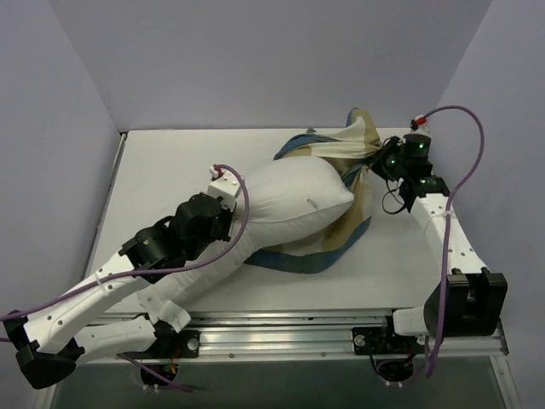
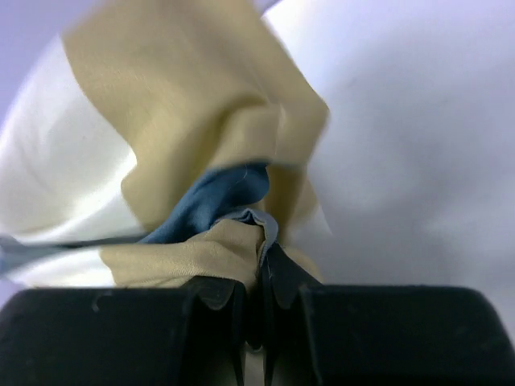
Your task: Remove the pillowcase from the pillow
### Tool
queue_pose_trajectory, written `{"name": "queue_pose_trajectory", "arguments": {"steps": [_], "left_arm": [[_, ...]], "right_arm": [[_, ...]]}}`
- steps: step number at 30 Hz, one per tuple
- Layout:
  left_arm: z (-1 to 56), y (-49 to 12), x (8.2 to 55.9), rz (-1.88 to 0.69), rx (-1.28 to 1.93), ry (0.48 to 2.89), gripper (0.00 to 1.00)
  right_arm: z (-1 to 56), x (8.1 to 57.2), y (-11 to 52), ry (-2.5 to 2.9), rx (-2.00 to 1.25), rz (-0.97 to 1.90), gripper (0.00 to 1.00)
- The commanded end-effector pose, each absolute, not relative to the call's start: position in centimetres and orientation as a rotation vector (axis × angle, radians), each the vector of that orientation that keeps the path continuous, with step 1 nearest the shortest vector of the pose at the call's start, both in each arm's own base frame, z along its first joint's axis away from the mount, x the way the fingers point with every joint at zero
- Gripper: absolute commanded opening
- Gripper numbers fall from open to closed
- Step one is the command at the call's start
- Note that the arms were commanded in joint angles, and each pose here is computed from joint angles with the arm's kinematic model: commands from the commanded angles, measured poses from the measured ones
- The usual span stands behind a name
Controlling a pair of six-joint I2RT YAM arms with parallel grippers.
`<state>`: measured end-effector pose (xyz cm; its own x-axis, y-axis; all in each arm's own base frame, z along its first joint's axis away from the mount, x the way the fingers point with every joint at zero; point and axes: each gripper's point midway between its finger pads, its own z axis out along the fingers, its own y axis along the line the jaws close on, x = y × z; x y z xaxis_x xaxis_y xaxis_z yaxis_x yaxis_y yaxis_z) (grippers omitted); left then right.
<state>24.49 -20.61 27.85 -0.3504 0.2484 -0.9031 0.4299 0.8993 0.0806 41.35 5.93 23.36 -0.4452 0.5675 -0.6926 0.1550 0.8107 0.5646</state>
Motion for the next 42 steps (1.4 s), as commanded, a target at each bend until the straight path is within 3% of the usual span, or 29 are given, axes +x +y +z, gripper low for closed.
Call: {"name": "queue_pose_trajectory", "arguments": {"steps": [1,8,12,17,21,25,34,37,38,42], "left_arm": [[30.6,-15.2,23.8,-0.096,0.357,1.924,0.02],[34.6,-12.8,22.2,-0.198,0.236,1.825,0.02],[35.9,-11.9,23.2,-0.117,0.199,1.805,0.02],[36.2,-10.3,26.5,0.065,0.105,1.842,0.02],[35.6,-9.1,30.7,0.130,0.024,1.893,0.02],[35.7,-10.2,35.9,0.099,-0.029,1.885,0.02],[33.1,-14.6,44.7,0.000,-0.064,1.951,0.02],[31.8,-16.1,45.2,-0.073,-0.059,1.978,0.13],[31.2,-16.6,45.0,-0.102,-0.052,1.989,0.28],[28.9,-17.1,43.0,-0.203,-0.092,2.014,0.60]], "right_arm": [[26.4,43.7,-1.5,1.874,0.710,0.325,0.00],[30.3,44.9,-5.6,1.829,0.704,0.212,0.00],[35.7,45.0,-7.0,1.720,0.685,0.178,0.00],[40.5,45.4,-7.8,1.656,0.628,0.166,0.00],[43.8,45.4,-4.3,1.628,0.459,0.326,0.00],[43.0,44.4,0.9,1.673,0.324,0.489,0.00],[31.3,38.0,14.7,1.908,0.203,0.762,0.00],[25.7,35.1,17.4,2.034,0.161,0.749,0.02],[23.9,33.5,19.5,2.087,0.097,0.762,0.03],[15.5,29.0,21.8,2.284,0.000,0.702,0.11]]}}
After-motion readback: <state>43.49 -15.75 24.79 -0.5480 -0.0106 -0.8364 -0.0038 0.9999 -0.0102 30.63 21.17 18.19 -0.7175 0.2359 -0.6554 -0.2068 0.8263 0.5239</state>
